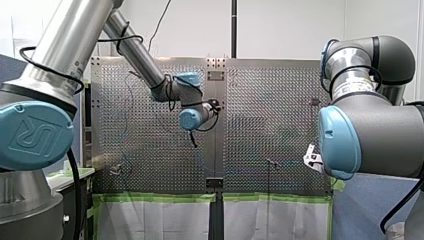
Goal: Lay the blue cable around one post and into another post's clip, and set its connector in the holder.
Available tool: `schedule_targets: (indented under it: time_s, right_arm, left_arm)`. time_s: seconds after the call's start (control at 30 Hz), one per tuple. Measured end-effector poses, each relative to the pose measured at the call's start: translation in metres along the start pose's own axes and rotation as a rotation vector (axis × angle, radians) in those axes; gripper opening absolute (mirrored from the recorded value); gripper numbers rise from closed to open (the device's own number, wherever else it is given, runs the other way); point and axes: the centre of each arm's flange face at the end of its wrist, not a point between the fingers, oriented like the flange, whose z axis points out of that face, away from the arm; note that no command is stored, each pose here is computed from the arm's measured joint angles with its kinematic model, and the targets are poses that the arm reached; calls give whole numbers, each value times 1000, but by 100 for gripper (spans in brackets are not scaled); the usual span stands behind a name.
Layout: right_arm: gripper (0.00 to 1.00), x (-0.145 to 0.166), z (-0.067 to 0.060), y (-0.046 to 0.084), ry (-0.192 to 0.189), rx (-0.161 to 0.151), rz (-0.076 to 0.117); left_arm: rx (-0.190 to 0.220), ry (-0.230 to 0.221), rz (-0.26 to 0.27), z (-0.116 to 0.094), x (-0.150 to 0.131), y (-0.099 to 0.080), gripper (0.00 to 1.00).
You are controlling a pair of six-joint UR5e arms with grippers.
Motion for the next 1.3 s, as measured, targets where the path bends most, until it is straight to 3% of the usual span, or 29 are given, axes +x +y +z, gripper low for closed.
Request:
schedule_targets:
  time_s: [0.2, 0.57, 0.77, 0.93, 1.1, 1.3]
  right_arm:
    - [0, -1, 0, -2, -2, 3, -1]
    - [0, -1, 1, -3, -2, 4, -7]
    - [0, 3, 2, -1, 1, 1, -21]
    - [0, 18, 1, -2, 0, -5, -46]
    - [0, 41, 0, -13, -5, 3, -68]
    - [0, 63, -5, -26, -9, 6, -71]
  left_arm:
    - [3, -27, 39, -2, -9, 22, 100]
    - [-18, 48, 101, -24, 38, 85, 100]
    - [-72, 80, 117, -41, 59, 117, 100]
    - [-90, 105, 121, -60, 69, 126, 100]
    - [-100, 141, 126, -79, 75, 130, 100]
    - [-112, 184, 130, -102, 81, 134, 100]
